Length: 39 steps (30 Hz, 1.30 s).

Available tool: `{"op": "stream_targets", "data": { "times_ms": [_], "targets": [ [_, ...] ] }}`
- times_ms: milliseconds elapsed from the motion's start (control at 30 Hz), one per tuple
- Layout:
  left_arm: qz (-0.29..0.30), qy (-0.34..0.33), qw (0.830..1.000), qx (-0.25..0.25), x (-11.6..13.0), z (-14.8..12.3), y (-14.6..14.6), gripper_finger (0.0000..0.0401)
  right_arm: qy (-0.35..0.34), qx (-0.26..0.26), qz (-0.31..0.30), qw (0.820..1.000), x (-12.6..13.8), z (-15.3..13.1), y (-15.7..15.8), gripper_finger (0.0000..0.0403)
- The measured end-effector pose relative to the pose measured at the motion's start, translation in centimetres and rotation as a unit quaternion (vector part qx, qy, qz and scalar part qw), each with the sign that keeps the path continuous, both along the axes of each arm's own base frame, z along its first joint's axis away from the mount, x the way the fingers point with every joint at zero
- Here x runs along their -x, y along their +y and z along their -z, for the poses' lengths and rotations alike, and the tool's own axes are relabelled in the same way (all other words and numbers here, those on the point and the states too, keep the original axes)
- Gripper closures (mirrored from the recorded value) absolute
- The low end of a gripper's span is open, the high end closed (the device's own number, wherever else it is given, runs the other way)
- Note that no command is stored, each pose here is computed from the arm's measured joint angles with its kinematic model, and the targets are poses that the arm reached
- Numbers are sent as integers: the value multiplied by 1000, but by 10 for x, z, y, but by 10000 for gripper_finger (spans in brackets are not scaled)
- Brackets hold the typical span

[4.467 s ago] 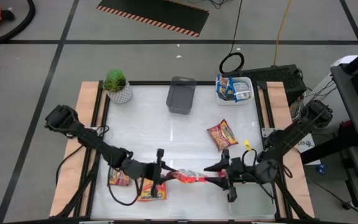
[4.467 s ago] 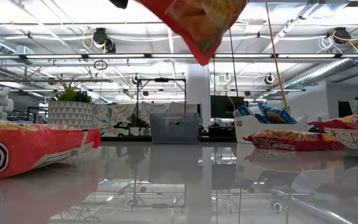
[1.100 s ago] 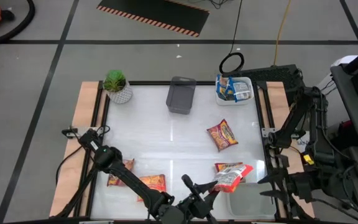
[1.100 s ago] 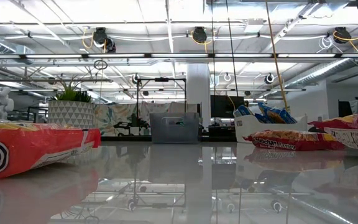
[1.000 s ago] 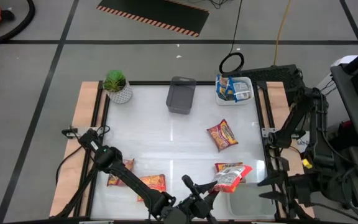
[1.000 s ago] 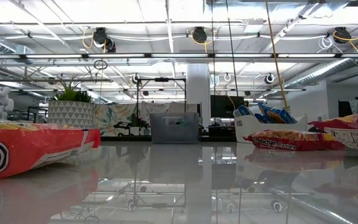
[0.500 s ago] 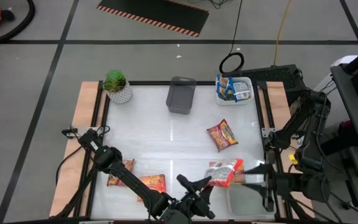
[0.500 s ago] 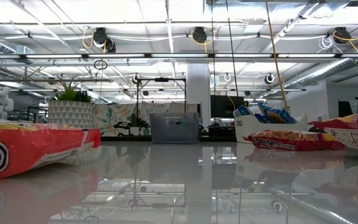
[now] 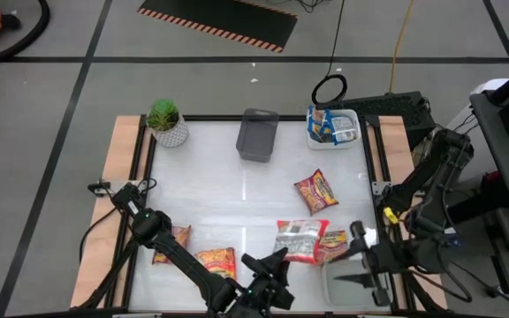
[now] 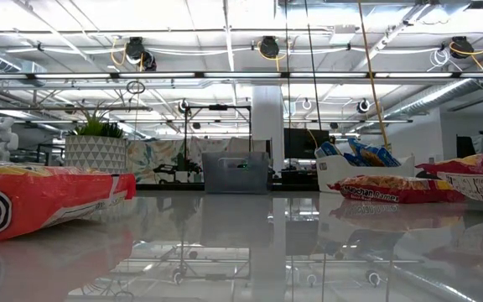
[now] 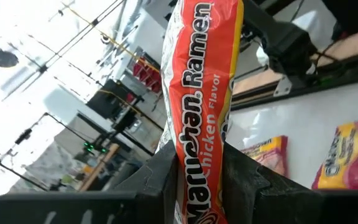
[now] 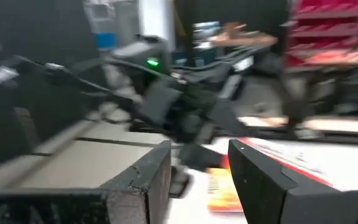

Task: Sort Maruchan noodles
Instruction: Put the top orange noodle pack into the gray bin

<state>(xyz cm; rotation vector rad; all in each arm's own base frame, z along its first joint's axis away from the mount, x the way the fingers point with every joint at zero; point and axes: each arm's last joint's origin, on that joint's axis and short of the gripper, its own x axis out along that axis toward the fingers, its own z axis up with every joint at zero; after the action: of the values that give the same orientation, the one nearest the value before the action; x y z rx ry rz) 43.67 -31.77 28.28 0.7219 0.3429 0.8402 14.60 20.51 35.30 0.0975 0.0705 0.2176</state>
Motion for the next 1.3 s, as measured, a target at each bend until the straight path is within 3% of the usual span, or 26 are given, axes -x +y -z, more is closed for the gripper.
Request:
{"op": "stream_targets", "data": {
  "times_ms": [67, 167, 367, 567, 700, 833, 1000, 1133, 1300],
  "targets": [
    [-2, 10, 1000, -8, -1, 2, 1, 304, 8, -40, -26, 999, -3, -1, 0, 247],
    [-5, 13, 1000, -11, -2, 2, 4, 304, 13, -101, -9, 995, -7, -2, -2, 247],
    [-6, 26, 999, -21, -3, 3, 5, 304, 24, -73, 38, 996, -8, 4, -5, 247],
    [-7, 41, 999, -33, -3, 3, 5, 304, 32, 32, 44, 998, -7, 11, -6, 247],
    [-10, 38, 999, -31, -5, 3, 8, 304, 34, 144, 33, 988, -7, 18, -6, 247],
    [7, 30, 999, -21, -7, 3, 10, 304, 49, 315, -11, 948, -7, 36, 0, 247],
    [35, 24, 999, -8, -10, 3, 10, 304, 30, 453, 0, 891, -16, 49, 14, 246],
    [34, 18, 999, -2, -10, 4, 10, 304, 20, 499, 38, 866, -23, 56, 23, 225],
    [37, 16, 999, -1, -8, 4, 8, 304, 12, 510, 29, 859, -19, 62, 34, 181]
  ]
}}
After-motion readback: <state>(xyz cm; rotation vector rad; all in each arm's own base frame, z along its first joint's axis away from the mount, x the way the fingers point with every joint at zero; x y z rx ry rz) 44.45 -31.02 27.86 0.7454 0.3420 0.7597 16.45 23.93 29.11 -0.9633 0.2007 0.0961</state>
